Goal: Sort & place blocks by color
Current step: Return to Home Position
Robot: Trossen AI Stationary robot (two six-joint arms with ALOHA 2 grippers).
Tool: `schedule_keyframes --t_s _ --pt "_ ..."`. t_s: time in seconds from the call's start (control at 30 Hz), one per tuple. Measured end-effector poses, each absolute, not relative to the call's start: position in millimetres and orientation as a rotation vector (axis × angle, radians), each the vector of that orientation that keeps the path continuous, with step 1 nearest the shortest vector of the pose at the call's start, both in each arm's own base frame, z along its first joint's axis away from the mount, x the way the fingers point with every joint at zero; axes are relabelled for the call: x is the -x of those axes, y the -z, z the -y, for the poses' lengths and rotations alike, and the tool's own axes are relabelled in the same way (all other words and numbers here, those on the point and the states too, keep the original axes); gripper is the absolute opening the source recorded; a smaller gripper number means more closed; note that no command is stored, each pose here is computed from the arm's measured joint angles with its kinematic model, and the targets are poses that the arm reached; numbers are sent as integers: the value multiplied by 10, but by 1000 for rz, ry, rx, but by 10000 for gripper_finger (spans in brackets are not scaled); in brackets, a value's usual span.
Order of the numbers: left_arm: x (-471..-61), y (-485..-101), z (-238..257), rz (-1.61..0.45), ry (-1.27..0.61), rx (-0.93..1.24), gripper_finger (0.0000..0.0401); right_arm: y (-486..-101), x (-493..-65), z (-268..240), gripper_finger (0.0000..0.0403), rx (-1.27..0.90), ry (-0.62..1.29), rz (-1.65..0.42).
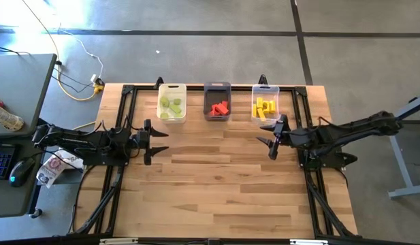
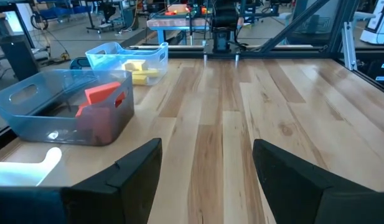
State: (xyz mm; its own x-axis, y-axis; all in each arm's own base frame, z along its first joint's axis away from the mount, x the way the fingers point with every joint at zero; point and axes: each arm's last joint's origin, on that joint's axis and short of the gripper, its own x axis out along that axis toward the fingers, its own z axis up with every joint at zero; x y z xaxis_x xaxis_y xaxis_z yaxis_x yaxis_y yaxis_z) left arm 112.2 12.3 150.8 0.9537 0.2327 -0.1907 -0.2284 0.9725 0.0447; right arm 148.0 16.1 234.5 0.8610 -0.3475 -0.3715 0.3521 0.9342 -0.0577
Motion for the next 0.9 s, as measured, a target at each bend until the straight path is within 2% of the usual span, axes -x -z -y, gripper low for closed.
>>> schedule_keyframes --t_s 0.53,0.73,0.9 --pt "-1122 -1508 -123 -196 -234 -22 241 -1559 -1362 -136 209 -145 366 -225" --pt "-1122 -1508 -123 -196 -234 -22 241 -1464 -1292 -120 209 -180 370 -204" --pt "-1122 -1508 -123 -196 -234 -22 241 -1496 -1255 -99 209 -124 414 -181"
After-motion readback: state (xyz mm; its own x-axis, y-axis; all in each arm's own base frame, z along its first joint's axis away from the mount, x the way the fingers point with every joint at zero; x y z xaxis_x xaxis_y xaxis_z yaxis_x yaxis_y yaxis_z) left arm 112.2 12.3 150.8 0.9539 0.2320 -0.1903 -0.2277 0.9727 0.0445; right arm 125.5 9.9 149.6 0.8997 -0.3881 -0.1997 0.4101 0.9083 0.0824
